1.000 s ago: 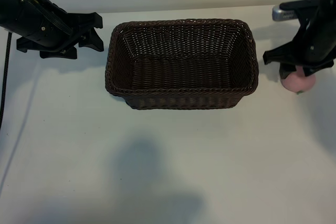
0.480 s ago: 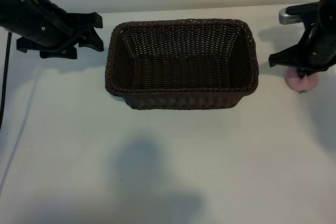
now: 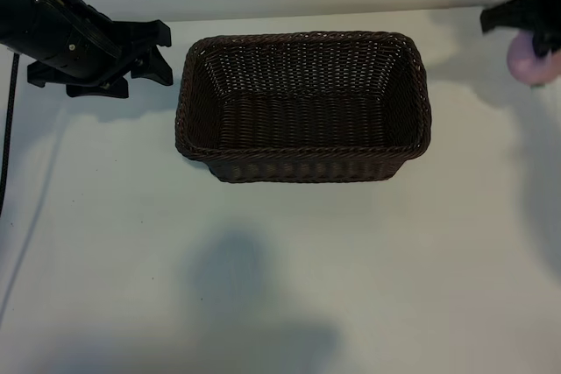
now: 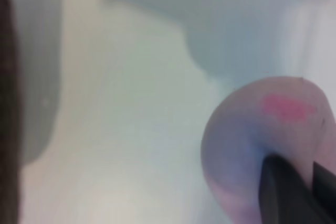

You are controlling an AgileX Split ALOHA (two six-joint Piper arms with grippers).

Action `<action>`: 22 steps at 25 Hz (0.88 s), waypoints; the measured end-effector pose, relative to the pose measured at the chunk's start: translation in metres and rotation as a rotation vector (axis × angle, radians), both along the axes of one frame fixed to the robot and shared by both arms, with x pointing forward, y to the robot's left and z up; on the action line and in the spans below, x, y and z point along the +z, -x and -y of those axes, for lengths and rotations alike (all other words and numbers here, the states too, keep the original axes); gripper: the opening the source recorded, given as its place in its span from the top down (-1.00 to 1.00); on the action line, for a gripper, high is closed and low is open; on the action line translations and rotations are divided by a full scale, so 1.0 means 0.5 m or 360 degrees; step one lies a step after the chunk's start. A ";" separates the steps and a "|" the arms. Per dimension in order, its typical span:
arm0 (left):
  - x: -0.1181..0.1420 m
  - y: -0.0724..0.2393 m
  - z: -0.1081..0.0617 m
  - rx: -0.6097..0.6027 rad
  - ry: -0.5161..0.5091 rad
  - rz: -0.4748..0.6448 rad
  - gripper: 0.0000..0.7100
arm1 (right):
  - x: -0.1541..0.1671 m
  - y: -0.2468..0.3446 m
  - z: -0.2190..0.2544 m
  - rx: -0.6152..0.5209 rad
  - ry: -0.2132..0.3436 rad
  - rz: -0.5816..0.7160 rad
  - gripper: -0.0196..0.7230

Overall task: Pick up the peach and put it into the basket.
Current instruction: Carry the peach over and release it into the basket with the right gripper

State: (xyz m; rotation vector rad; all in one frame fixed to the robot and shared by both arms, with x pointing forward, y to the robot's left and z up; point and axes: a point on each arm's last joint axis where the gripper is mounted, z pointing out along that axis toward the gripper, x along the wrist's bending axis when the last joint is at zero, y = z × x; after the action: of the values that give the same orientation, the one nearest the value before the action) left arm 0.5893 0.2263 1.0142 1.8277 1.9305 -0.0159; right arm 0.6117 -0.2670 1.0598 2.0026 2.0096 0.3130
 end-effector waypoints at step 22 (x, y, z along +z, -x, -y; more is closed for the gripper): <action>0.064 -0.006 0.009 -0.0106 0.0035 -0.0057 -0.66 | 0.053 0.032 -0.197 0.0467 -0.0255 -0.0019 0.83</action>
State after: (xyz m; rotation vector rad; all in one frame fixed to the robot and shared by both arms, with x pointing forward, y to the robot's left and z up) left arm 0.5921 0.2215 1.0461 1.8887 1.8848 -0.0920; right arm 0.5955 -0.1686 1.0864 1.7947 2.3552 0.5412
